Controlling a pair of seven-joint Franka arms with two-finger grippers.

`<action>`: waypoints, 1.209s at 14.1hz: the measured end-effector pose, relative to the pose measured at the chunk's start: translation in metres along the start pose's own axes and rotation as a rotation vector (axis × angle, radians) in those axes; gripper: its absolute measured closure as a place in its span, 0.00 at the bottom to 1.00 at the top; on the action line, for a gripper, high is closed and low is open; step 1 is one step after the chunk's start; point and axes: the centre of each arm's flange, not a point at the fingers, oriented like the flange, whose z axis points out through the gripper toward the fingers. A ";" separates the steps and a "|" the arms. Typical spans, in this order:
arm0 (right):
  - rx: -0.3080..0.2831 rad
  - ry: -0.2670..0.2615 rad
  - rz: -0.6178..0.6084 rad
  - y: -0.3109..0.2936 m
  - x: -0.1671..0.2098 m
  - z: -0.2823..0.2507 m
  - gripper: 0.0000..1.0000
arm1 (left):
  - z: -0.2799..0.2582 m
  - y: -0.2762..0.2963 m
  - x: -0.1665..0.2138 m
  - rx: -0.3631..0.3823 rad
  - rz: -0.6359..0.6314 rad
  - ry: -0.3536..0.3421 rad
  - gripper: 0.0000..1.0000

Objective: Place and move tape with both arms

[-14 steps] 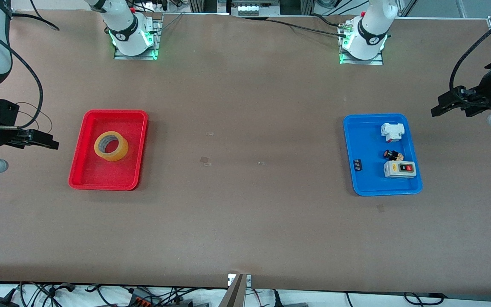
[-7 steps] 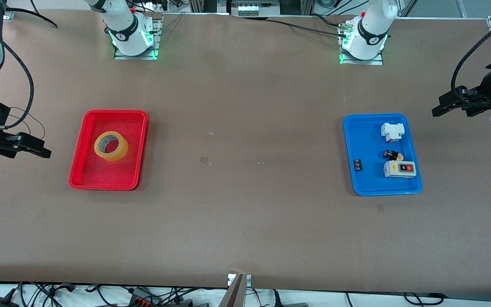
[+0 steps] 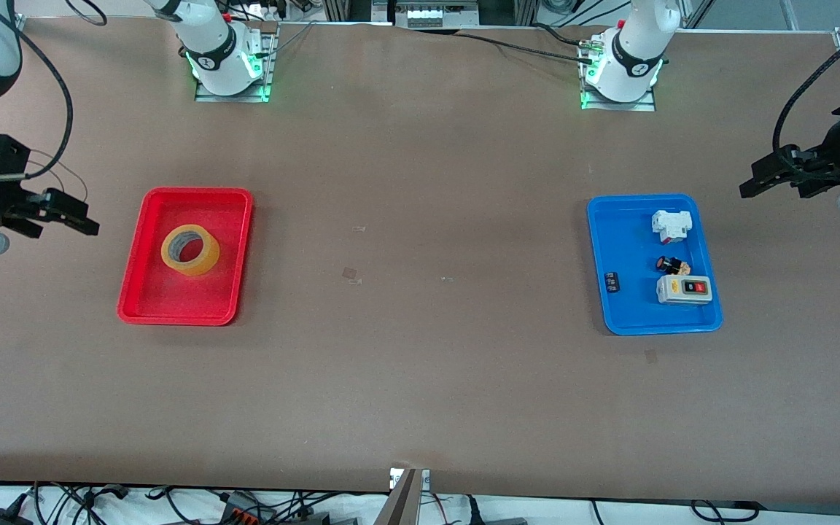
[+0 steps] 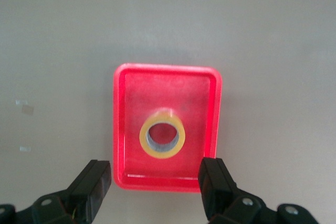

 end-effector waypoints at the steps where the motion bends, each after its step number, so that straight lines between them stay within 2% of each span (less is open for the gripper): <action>1: 0.001 0.002 0.001 0.000 -0.007 0.003 0.00 | 0.000 0.000 0.000 0.000 0.000 0.000 0.00; 4: 0.004 -0.016 0.004 0.002 -0.020 0.008 0.00 | -0.001 0.001 0.000 0.000 0.001 0.000 0.00; 10: 0.004 0.009 0.004 0.002 -0.024 -0.006 0.00 | 0.000 0.001 -0.001 0.000 0.002 -0.001 0.00; 17: 0.006 0.007 0.011 0.006 -0.025 -0.006 0.00 | 0.000 0.001 -0.001 0.000 0.002 -0.002 0.00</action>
